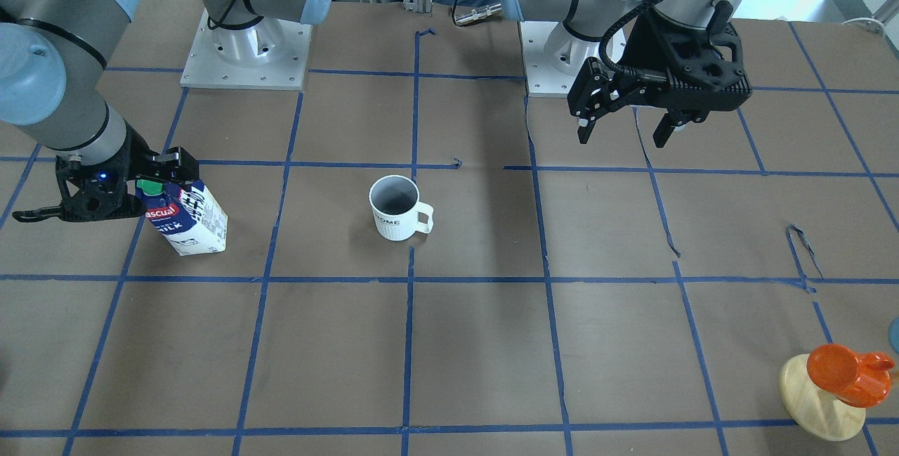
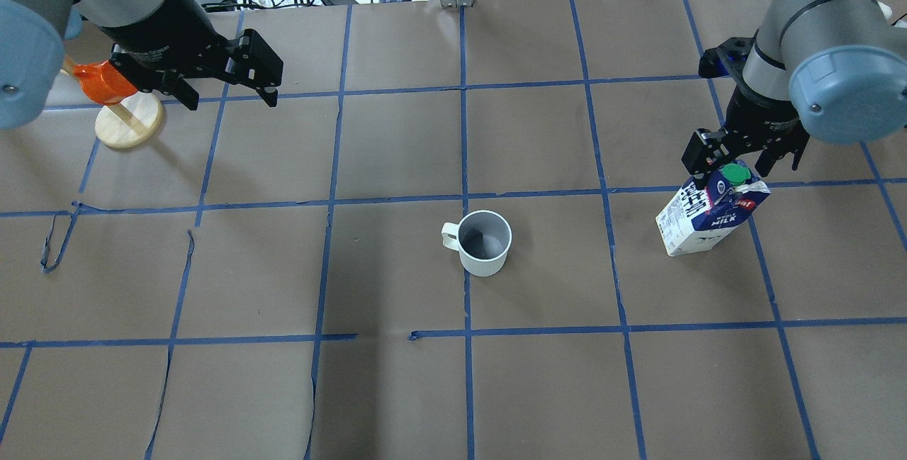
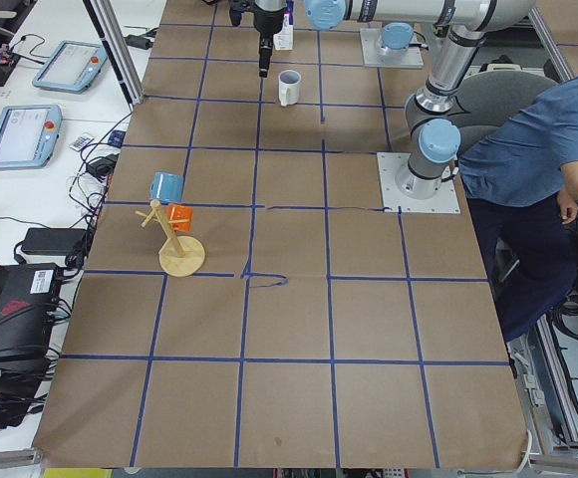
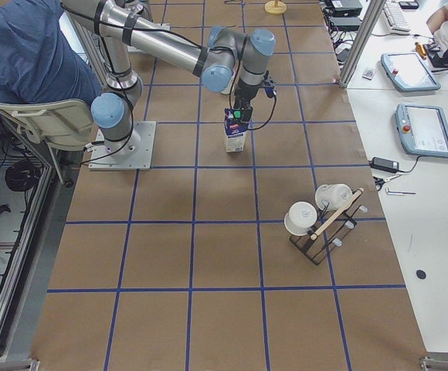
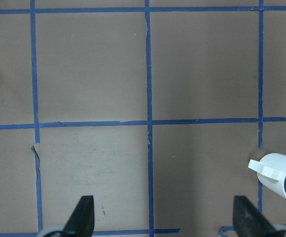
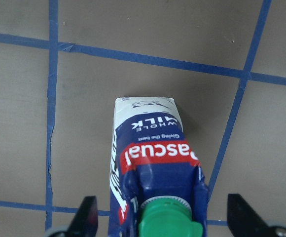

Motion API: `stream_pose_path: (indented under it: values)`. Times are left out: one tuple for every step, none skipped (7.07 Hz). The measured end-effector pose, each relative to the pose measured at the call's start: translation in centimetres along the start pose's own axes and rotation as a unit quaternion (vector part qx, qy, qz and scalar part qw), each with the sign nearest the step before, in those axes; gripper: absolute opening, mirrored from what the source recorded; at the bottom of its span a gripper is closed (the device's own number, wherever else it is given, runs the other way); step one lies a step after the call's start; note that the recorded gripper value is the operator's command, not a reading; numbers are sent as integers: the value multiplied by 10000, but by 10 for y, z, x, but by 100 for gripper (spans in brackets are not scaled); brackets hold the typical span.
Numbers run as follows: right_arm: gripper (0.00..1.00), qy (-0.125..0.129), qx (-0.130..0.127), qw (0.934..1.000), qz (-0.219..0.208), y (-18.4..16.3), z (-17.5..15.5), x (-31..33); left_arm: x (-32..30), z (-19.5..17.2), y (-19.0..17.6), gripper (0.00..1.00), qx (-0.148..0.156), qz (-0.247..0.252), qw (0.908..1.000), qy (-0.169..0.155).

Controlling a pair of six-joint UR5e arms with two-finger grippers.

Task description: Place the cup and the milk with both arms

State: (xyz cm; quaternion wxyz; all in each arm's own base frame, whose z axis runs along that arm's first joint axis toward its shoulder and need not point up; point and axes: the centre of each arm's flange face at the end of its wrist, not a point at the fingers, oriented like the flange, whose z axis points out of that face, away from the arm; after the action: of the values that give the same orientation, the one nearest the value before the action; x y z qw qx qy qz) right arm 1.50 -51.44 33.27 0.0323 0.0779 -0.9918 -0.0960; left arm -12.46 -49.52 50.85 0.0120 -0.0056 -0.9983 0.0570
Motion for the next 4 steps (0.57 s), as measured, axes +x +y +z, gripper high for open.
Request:
stream_pose_path:
  values:
    - [44, -8, 4, 10000, 9, 0, 0, 0, 0, 0, 0, 100, 1, 0, 10000, -1]
    - [32, -16, 7, 10000, 17, 0, 0, 0, 0, 0, 0, 100, 3, -2, 10000, -1]
    - [29, -24, 12, 10000, 23, 0, 0, -1, -1, 0, 0, 100, 3, -5, 10000, -2]
    - [23, -33, 21, 10000, 26, 0, 0, -1, -1, 0, 0, 100, 4, -6, 10000, -2]
